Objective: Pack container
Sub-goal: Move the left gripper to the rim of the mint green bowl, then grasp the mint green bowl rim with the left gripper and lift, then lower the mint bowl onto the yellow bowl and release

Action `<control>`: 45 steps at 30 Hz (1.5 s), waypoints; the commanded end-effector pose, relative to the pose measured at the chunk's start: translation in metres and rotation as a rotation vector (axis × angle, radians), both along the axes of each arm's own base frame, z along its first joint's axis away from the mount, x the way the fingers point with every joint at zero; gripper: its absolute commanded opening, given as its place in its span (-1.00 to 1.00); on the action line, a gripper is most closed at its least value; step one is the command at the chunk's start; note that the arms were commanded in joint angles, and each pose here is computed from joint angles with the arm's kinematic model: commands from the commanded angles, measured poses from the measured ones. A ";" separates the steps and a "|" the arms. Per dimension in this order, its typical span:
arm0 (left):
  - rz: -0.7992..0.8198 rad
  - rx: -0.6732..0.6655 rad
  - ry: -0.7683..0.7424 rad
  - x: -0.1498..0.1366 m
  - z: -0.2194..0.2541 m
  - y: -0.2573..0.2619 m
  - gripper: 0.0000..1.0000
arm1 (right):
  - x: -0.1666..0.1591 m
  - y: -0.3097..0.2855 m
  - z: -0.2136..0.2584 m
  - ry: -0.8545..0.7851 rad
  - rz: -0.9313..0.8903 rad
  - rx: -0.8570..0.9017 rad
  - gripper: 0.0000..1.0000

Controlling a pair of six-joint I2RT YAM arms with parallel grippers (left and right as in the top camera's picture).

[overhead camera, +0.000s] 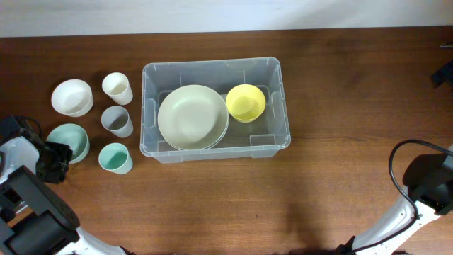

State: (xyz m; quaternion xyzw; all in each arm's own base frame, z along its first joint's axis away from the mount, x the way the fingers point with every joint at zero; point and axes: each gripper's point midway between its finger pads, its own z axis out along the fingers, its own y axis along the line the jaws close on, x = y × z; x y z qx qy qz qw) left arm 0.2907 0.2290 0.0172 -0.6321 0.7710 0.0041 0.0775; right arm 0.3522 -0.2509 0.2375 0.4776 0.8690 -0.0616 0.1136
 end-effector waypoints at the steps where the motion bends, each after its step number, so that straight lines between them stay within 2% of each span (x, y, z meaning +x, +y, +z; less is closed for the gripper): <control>1: 0.007 0.005 0.010 -0.003 -0.003 0.002 -0.56 | -0.002 0.000 0.001 0.008 -0.006 -0.008 0.98; 4: 0.008 0.008 0.005 -0.002 -0.002 0.004 -0.94 | -0.002 0.000 0.001 0.008 -0.006 -0.008 0.98; 5: 0.010 0.009 0.004 -0.002 -0.001 0.005 -0.98 | -0.002 0.000 0.001 0.008 -0.006 -0.008 0.97; 13: 0.010 0.006 -0.036 0.000 0.021 0.023 -0.98 | -0.002 0.000 0.001 0.008 -0.006 -0.008 0.98; 18: -0.029 -0.050 -0.264 0.032 0.101 0.030 -0.99 | -0.002 -0.001 0.001 0.008 -0.006 -0.008 0.98; 23: -0.175 0.014 -0.548 0.066 0.215 0.015 -0.98 | -0.002 -0.001 0.001 0.008 -0.006 -0.008 0.98; 27: -0.346 0.078 -0.717 0.089 0.293 -0.040 -0.98 | -0.002 -0.001 0.001 0.008 -0.006 -0.008 0.98; 32: -0.652 0.118 -0.807 0.130 0.329 -0.157 -0.98 | -0.002 -0.001 0.001 0.008 -0.006 -0.008 0.98; 35: -0.796 0.145 -0.784 0.153 0.318 -0.227 -0.98 | -0.002 -0.001 0.001 0.008 -0.006 -0.008 0.98; 39: -1.013 0.127 -0.750 0.183 0.277 -0.336 -0.98 | -0.002 -0.001 0.001 0.008 -0.006 -0.008 0.98; 45: -1.178 0.051 -0.667 0.200 0.202 -0.422 -0.98 | -0.002 0.000 0.001 0.008 -0.006 -0.008 0.98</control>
